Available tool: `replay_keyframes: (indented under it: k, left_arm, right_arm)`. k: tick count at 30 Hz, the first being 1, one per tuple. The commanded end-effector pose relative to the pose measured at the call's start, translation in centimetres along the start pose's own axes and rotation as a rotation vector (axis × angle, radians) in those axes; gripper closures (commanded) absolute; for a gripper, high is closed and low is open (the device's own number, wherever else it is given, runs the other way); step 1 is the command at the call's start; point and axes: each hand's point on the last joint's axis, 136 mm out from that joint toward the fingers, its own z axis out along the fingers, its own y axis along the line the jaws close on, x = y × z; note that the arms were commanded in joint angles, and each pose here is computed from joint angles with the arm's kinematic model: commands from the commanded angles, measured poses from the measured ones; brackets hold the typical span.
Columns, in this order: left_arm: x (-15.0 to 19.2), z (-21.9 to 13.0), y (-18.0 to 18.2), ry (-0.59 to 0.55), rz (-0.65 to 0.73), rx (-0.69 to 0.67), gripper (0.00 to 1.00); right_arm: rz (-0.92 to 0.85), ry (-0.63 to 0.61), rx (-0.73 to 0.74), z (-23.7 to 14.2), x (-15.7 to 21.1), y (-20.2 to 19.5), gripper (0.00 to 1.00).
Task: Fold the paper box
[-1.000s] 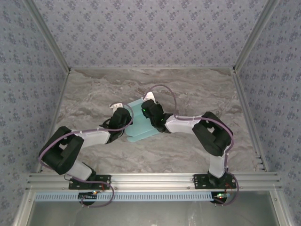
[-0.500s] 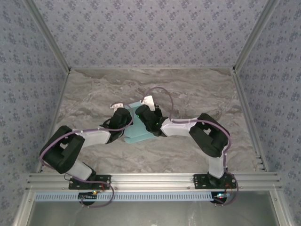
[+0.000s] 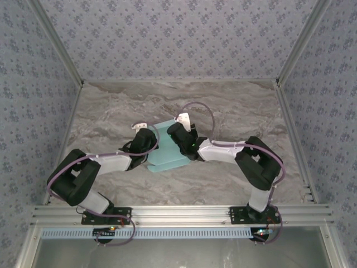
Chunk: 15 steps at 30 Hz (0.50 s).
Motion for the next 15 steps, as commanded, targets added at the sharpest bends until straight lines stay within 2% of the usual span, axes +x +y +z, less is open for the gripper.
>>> replay_keyframes:
  k: [1, 7, 10, 15]
  left_arm:
    - [-0.7, 0.1, 0.2, -0.023, -0.028, -0.020, 1.00]
    - [-0.7, 0.1, 0.2, -0.022, -0.027, -0.021, 1.00]
    - [-0.7, 0.1, 0.3, -0.022, -0.029, -0.024, 1.00]
    - [-0.7, 0.1, 0.2, -0.019, -0.029, -0.019, 1.00]
  right_arm:
    - [0.011, 0.026, -0.118, -1.4, -0.2, 0.1, 0.44]
    - [-0.068, -0.020, -0.419, -5.1, -1.7, 2.5, 0.31]
    - [-0.124, -0.032, -0.496, -6.4, -2.1, 2.2, 0.30]
    - [-0.114, -0.042, -0.512, -6.4, -2.5, -0.2, 0.29]
